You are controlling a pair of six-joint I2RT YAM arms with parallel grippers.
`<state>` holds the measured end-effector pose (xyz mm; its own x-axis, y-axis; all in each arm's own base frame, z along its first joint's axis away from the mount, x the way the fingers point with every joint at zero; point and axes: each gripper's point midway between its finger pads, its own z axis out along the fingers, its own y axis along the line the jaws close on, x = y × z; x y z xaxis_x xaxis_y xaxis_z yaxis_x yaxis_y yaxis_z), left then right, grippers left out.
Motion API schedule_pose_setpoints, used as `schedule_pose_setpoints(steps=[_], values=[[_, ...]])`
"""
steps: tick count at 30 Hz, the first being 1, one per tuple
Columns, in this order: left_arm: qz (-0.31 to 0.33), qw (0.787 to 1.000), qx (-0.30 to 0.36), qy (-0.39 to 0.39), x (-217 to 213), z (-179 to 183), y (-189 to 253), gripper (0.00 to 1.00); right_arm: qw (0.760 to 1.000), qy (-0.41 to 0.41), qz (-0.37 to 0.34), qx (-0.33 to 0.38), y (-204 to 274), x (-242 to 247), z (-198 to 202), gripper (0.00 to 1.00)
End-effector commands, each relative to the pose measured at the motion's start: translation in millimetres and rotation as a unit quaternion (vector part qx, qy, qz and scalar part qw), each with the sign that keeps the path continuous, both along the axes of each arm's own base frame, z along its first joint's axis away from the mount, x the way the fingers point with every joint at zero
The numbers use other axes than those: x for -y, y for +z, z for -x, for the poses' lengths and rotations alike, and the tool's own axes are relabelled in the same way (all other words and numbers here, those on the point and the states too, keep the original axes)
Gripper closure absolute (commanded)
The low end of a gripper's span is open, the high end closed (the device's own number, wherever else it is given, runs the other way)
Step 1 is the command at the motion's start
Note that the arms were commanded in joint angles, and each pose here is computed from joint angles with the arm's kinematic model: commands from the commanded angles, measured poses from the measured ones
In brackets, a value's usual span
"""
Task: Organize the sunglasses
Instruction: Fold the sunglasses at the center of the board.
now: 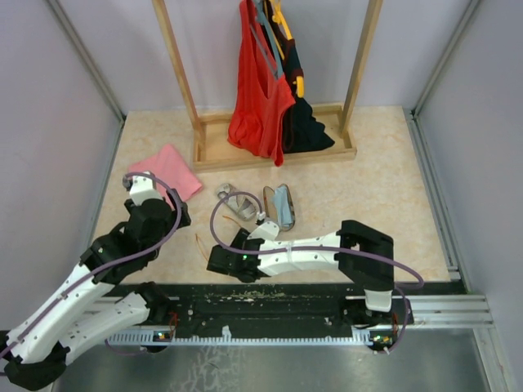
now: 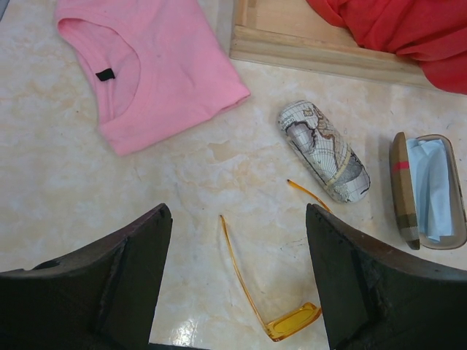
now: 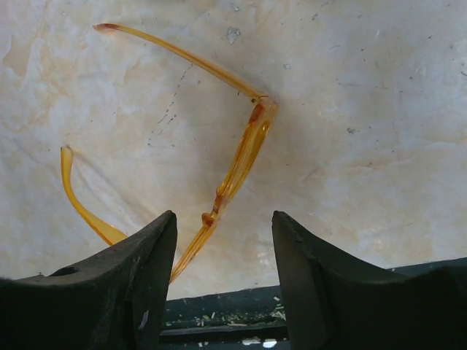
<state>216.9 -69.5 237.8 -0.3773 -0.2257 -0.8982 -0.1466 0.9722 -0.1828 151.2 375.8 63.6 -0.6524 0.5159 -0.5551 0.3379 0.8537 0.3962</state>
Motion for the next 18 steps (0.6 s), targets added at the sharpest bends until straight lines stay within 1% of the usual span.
schedule_pose_setpoints(steps=[1,8,12,18], values=[[-0.009,1.0,-0.005,0.01,-4.5,0.1,-4.3,0.2,0.999,0.003,-0.041,0.003,7.5,-23.4,-5.6,0.46],[-0.008,1.0,-0.004,0.009,-4.4,0.3,-4.0,0.2,0.999,0.006,-0.05,-0.014,-5.1,-30.9,-4.5,0.51],[-0.009,1.0,-0.005,0.006,-3.4,0.2,-4.7,0.2,0.998,0.006,-0.054,-0.025,-16.0,-31.0,-4.8,0.56],[-0.011,1.0,-0.006,-0.001,-0.5,-0.9,-5.5,0.2,0.999,-0.001,-0.044,-0.021,-21.8,-26.0,-9.7,0.6]])
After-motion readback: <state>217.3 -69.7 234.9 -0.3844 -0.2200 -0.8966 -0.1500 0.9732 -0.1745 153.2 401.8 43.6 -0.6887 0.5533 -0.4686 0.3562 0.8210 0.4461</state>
